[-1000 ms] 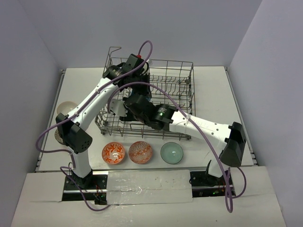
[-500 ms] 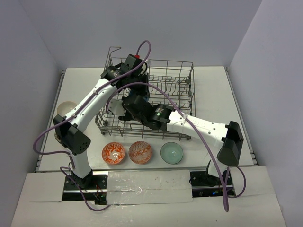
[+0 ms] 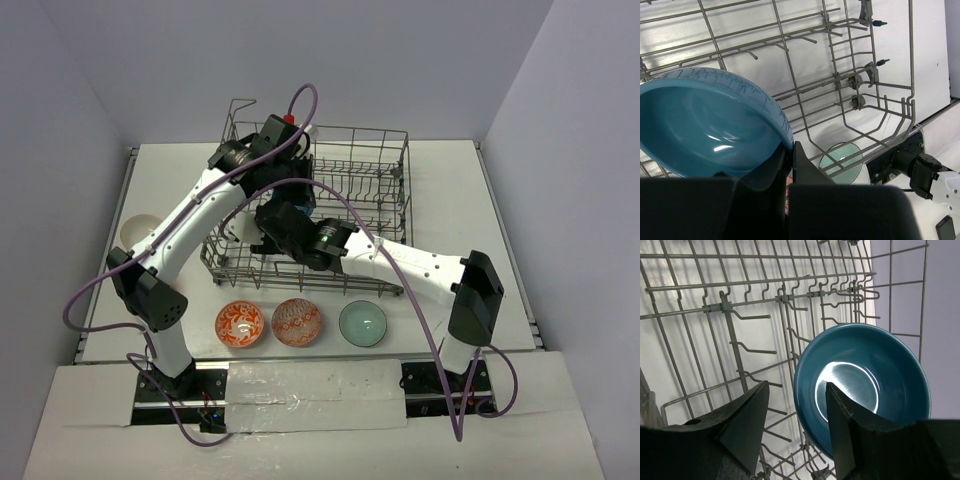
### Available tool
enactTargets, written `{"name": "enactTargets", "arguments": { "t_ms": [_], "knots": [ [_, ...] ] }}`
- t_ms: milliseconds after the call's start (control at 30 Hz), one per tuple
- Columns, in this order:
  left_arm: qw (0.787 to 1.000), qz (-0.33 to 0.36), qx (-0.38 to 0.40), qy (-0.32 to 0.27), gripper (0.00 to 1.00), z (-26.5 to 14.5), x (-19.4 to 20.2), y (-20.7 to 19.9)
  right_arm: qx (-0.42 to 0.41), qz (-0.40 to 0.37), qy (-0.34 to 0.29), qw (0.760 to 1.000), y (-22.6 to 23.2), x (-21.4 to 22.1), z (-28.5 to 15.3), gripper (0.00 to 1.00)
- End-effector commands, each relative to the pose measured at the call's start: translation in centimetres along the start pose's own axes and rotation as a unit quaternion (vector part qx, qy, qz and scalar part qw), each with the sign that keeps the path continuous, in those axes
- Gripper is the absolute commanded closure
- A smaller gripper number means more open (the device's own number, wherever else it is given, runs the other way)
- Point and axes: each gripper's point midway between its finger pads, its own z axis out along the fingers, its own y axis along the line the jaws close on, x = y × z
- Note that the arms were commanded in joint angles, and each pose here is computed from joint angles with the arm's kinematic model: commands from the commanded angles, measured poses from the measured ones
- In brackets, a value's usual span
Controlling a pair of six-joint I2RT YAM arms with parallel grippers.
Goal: Load the bowls into the dish rack
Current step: Pass from the left arm to the right
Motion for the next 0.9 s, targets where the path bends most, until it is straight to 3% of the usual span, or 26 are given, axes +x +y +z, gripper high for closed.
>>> {"name": "enactTargets", "arguments": {
  "t_ms": [0, 267, 333, 367, 467, 733, 867],
  "knots": [
    [0.998, 0.025, 0.023, -0.044, 1.0, -3.7, -1.1, -1.9, 0.031, 0.024, 0.011, 0.999, -2.0, 0.2, 0.8, 0.43],
    [0.999, 0.031, 0.019, -0.038, 1.0, -3.5, -0.7, -1.6, 0.053, 0.024, 0.032, 0.998, -2.5, 1.0, 1.6, 0.47],
    [0.999, 0.031, 0.019, -0.039, 1.0, -3.5, -0.7, -1.5, 0.071, 0.024, 0.04, 0.996, -3.0, 1.3, 1.7, 0.52],
    [0.999, 0.032, 0.021, -0.039, 1.0, -3.5, -0.7, -1.6, 0.074, 0.024, 0.044, 0.996, -3.1, 1.4, 1.8, 0.6],
    [0.998, 0.032, 0.019, -0.044, 1.0, -3.7, -0.7, -1.6, 0.079, 0.03, 0.045, 0.995, -3.4, 1.5, 1.8, 0.67],
    [0.998, 0.034, 0.009, -0.045, 1.0, -3.3, -0.7, -1.2, 0.078, 0.036, 0.044, 0.995, -3.3, 1.4, 1.8, 0.74],
    [0.999, 0.033, -0.004, -0.039, 1.0, -2.1, -0.6, -0.6, 0.073, 0.041, 0.039, 0.996, -3.2, 1.2, 1.8, 0.84]
  ]
}}
